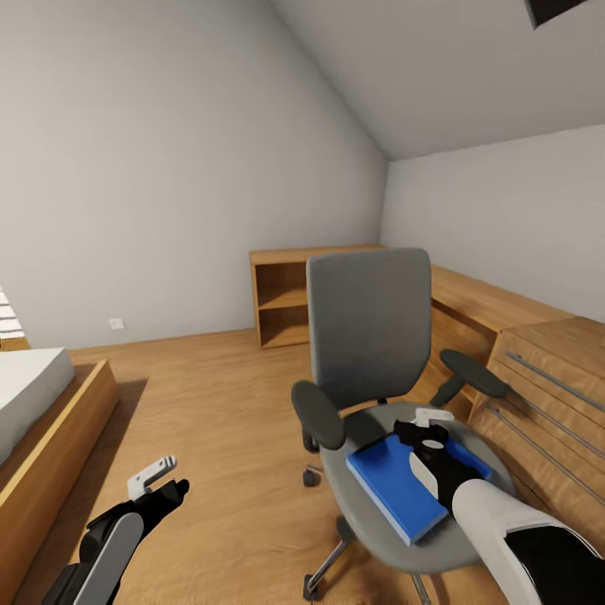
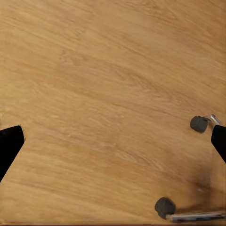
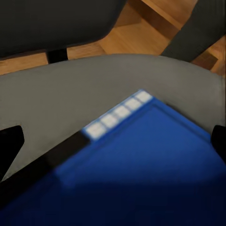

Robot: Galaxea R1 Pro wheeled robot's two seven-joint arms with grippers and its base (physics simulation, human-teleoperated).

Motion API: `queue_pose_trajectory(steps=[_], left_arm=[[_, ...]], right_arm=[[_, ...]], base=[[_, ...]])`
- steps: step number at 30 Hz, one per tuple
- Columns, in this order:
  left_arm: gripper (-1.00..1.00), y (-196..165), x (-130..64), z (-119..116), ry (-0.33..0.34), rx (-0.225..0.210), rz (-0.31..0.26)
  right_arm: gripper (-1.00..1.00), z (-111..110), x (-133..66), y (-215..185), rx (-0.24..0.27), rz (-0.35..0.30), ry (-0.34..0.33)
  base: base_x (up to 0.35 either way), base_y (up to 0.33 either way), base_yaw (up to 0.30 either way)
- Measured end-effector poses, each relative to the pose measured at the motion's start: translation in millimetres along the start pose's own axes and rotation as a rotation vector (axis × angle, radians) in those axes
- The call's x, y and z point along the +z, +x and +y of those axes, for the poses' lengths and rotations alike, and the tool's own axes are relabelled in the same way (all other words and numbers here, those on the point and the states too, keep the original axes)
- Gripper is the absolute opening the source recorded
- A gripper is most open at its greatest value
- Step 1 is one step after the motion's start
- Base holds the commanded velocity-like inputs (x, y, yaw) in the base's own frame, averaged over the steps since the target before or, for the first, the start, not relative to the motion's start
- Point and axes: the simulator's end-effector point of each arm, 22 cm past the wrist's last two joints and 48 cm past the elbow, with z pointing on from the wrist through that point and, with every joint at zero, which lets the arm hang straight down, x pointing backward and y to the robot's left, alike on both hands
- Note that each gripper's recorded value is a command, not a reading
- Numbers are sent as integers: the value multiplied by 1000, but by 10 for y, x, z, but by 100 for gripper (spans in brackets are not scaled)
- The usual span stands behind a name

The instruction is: In the bedroom, organize the workspace by keeping the computer under the desk, ensuring the monitor is on the desk, placing the keyboard on the desk next to the monitor, placing the mouse on the desk next to the keyboard, moving the folder from the swivel chair onto the desk next to the mouse, stacking the notebook on top of the folder with the pen on top of the notebook, and positioning the swivel chair next to the desk.

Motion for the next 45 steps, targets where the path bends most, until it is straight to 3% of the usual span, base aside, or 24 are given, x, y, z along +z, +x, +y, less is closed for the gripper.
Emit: queue_pose_trajectory(steps=[20,45], left_arm=[[100,0,-1,0,0,-1,0],[100,-3,-6,0,1,-1,-1]], right_arm=[[100,0,-1,3,-2,2,0],[100,14,-9,12,-13,3,-3]], base=[[-278,0,0],[26,0,0]])
